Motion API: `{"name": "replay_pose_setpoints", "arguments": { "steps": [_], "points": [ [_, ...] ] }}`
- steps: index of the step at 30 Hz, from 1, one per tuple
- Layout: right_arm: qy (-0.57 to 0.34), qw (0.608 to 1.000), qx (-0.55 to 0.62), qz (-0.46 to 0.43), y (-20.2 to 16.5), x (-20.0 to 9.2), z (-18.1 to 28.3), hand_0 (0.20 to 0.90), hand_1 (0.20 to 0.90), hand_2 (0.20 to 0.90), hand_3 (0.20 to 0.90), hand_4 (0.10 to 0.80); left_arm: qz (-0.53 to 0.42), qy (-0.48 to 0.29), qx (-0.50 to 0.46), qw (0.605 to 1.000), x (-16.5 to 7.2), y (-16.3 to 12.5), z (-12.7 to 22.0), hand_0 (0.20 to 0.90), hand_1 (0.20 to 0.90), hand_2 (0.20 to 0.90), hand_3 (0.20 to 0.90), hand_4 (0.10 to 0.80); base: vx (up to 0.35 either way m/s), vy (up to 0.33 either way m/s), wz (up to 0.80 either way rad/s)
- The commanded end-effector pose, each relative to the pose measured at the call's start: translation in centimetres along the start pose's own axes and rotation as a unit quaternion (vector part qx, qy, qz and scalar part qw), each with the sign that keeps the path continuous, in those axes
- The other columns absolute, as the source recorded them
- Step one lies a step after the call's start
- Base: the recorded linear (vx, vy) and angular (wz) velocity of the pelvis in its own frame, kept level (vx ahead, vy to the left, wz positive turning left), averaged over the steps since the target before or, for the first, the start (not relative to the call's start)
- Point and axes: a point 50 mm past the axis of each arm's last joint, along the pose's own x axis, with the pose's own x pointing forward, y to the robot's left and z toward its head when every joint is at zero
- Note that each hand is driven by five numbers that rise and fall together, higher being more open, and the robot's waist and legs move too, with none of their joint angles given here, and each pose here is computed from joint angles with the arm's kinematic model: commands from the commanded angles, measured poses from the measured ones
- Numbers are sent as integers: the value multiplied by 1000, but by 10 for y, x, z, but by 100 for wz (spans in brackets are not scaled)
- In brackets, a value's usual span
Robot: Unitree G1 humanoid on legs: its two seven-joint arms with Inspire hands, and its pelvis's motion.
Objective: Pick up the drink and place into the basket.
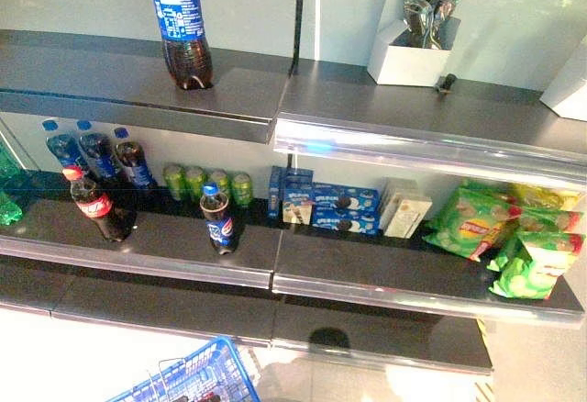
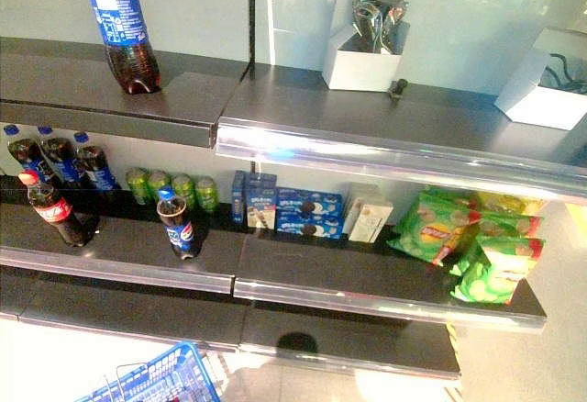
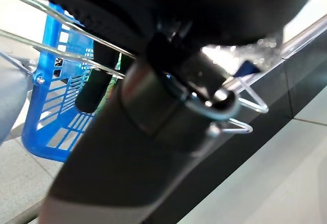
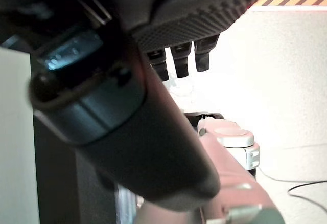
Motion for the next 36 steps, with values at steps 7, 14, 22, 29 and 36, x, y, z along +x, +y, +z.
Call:
{"name": "replay_pose_setpoints", "arguments": {
  "steps": [7, 14, 22, 29, 36],
  "points": [
    [-105, 988, -110, 1, -9, -1, 80, 900, 900, 900, 900, 800, -88, -193, -8, 977, 2, -46, 92, 300, 300, 300, 200, 100, -138, -85, 39],
    [-100, 991, -85, -18, -11, -1, 69, 900, 900, 900, 900, 800, -99, -176, 32, 979, 3, -49, 78, 300, 300, 300, 200, 100, -101, 18, 121],
    [-64, 991, -107, -45, -20, -1, 38, 900, 900, 900, 900, 800, -102, -163, 9, 981, 5, -51, 76, 300, 300, 300, 200, 100, 11, 231, 126],
    [-51, 990, -122, -55, -22, -1, 33, 900, 900, 900, 900, 800, -98, -159, 11, 982, 5, -40, 73, 300, 300, 300, 200, 100, 256, 368, 75],
    [-43, 990, -120, -61, -17, -1, 29, 900, 900, 900, 900, 800, -114, -167, 41, 979, 5, -44, 91, 300, 300, 300, 200, 100, 217, 369, 58]
  ]
}}
